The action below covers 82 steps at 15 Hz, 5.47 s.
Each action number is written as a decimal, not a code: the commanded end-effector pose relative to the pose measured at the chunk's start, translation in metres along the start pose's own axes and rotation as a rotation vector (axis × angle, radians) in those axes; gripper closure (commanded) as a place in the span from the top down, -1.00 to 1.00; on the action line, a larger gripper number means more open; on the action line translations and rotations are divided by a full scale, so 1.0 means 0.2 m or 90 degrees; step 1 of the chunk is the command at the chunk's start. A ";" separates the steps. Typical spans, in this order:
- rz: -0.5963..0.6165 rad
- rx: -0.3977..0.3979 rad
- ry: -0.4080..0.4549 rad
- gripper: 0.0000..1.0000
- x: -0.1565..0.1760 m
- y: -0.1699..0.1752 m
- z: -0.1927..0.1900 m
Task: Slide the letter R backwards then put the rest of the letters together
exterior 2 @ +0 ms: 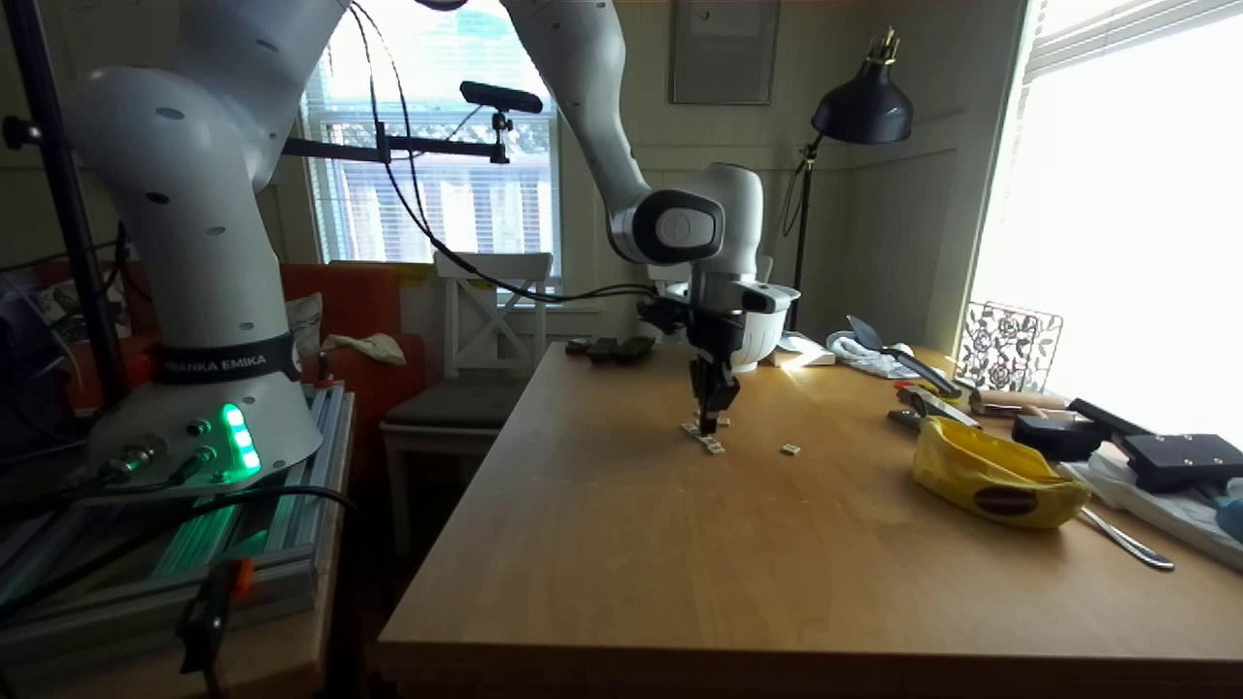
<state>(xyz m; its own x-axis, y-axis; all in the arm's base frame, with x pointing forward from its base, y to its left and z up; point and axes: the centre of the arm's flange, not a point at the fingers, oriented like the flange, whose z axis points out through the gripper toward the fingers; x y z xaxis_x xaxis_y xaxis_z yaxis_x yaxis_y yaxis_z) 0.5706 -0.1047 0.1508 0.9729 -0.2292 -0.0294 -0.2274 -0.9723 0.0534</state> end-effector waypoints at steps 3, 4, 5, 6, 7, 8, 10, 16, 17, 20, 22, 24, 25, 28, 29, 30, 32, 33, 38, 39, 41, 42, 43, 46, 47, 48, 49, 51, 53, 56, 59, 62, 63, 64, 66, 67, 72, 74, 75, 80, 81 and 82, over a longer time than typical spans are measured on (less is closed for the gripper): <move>0.010 -0.004 -0.017 -1.00 -0.01 0.04 -0.01; 0.011 -0.003 -0.018 -1.00 -0.01 0.04 -0.01; 0.012 -0.004 -0.020 -1.00 -0.01 0.05 -0.01; 0.013 -0.005 -0.023 -1.00 -0.01 0.05 0.00; 0.014 -0.005 -0.026 -1.00 -0.02 0.06 0.00; 0.015 -0.004 -0.028 -1.00 -0.02 0.06 0.00; 0.015 -0.005 -0.032 -1.00 -0.02 0.07 0.01; 0.013 -0.006 -0.040 -1.00 -0.04 0.07 0.01; 0.014 -0.007 -0.041 -1.00 -0.05 0.07 0.01; 0.019 -0.012 -0.048 -1.00 -0.07 0.07 0.01; 0.020 -0.011 -0.052 -1.00 -0.09 0.08 0.02; 0.023 -0.010 -0.054 -1.00 -0.10 0.09 0.02; 0.023 -0.009 -0.054 -1.00 -0.10 0.09 0.02; 0.023 -0.008 -0.060 -1.00 -0.13 0.08 0.03; 0.021 -0.009 -0.063 -1.00 -0.14 0.08 0.04; 0.020 -0.009 -0.065 -1.00 -0.14 0.07 0.04; 0.018 -0.010 -0.070 -1.00 -0.16 0.07 0.05; 0.017 -0.011 -0.072 -1.00 -0.18 0.06 0.05; 0.016 -0.015 -0.087 -1.00 -0.25 0.02 0.05; 0.014 -0.017 -0.090 -1.00 -0.26 0.00 0.06; 0.007 -0.021 -0.096 -1.00 -0.28 -0.03 0.06; 0.003 -0.023 -0.100 -1.00 -0.30 -0.05 0.06; -0.003 -0.026 -0.103 -1.00 -0.31 -0.06 0.06; -0.026 -0.038 -0.114 -1.00 -0.34 -0.13 0.07; -0.036 -0.043 -0.116 -1.00 -0.34 -0.16 0.06; -0.047 -0.046 -0.117 -1.00 -0.35 -0.19 0.06; -0.058 -0.050 -0.118 -1.00 -0.35 -0.22 0.06; -0.082 -0.059 -0.120 -1.00 -0.36 -0.29 0.05; -0.104 -0.066 -0.119 -1.00 -0.36 -0.35 0.06; -0.131 -0.072 -0.109 -1.00 -0.35 -0.45 0.06; -0.143 -0.070 -0.106 -1.00 -0.33 -0.54 0.06; -0.155 -0.068 -0.097 -1.00 -0.32 -0.60 0.04; -0.155 -0.065 -0.094 -1.00 -0.31 -0.61 0.02; -0.156 -0.062 -0.092 -1.00 -0.31 -0.61 0.00; -0.154 -0.055 -0.079 -1.00 -0.29 -0.58 -0.08; -0.153 -0.050 -0.071 -1.00 -0.29 -0.56 -0.12; -0.114 -0.023 -0.024 -1.00 -0.23 -0.40 -0.31; -0.083 -0.023 -0.015 -1.00 -0.20 -0.29 -0.35; -0.068 -0.022 -0.012 -1.00 -0.18 -0.24 -0.35; -0.032 -0.032 0.008 -1.00 -0.14 -0.01 -0.27; -0.032 -0.032 0.010 -1.00 -0.13 0.02 -0.25; -0.034 -0.032 0.014 -1.00 -0.13 0.04 -0.22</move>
<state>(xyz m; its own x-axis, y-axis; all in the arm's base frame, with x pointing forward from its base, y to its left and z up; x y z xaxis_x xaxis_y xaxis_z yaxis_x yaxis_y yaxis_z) 0.5509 -0.0936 0.2106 0.9817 -0.1879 -0.0311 -0.1837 -0.9774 0.1045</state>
